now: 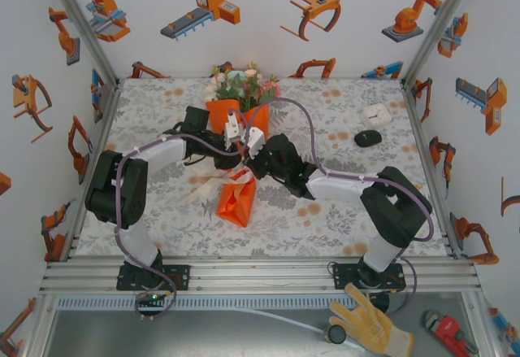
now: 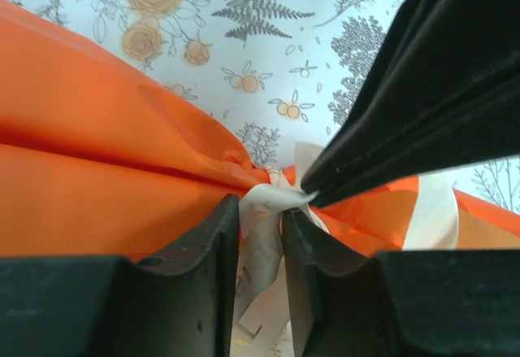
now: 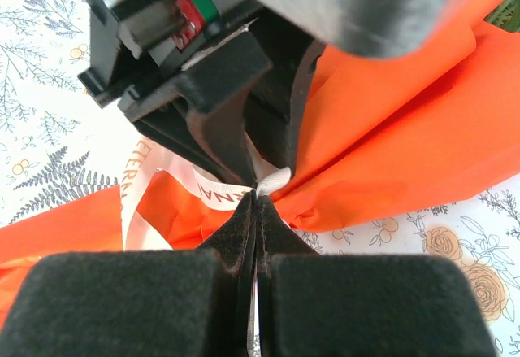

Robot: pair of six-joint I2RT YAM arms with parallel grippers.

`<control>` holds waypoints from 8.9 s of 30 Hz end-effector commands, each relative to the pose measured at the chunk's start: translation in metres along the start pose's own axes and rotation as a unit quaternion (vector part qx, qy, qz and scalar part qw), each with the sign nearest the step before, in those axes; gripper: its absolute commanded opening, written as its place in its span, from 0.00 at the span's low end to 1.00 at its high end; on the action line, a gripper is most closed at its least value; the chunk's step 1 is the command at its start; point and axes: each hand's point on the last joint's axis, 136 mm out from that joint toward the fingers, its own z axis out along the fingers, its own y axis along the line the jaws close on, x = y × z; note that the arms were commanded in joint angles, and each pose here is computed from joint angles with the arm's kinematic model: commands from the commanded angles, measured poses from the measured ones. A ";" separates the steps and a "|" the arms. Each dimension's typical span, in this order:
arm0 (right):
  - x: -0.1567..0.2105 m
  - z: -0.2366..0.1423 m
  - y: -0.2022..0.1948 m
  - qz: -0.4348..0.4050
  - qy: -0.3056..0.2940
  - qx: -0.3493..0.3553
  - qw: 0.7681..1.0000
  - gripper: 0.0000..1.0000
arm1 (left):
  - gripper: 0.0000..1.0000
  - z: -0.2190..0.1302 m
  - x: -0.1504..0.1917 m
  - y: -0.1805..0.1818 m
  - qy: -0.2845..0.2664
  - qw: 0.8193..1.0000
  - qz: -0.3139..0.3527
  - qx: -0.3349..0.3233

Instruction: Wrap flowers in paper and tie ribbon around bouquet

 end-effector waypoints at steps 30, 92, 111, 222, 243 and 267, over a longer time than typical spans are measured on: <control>-0.001 -0.007 -0.023 0.068 -0.004 0.063 0.996 0.39 | 0.00 -0.027 -0.038 0.017 -0.105 0.987 -0.030 -0.118; -0.009 -0.007 -0.002 0.248 0.097 0.001 0.964 0.00 | 0.00 -0.029 -0.046 0.028 -0.105 0.984 -0.071 -0.129; -0.016 0.020 -0.033 0.057 -0.009 0.236 0.970 0.00 | 0.00 -0.031 -0.049 0.031 -0.101 0.975 -0.151 -0.128; -0.044 0.000 -0.014 -0.023 -0.241 0.118 0.963 0.00 | 0.16 -0.043 -0.028 0.041 -0.087 0.898 -0.424 -0.075; 0.005 -0.016 0.002 0.017 -0.175 0.086 0.981 0.27 | 0.00 -0.058 -0.029 0.047 -0.096 0.918 -0.354 -0.149; -0.021 -0.012 -0.016 -0.030 -0.173 0.138 0.975 0.00 | 0.35 -0.009 -0.019 0.009 0.004 0.933 -0.358 0.042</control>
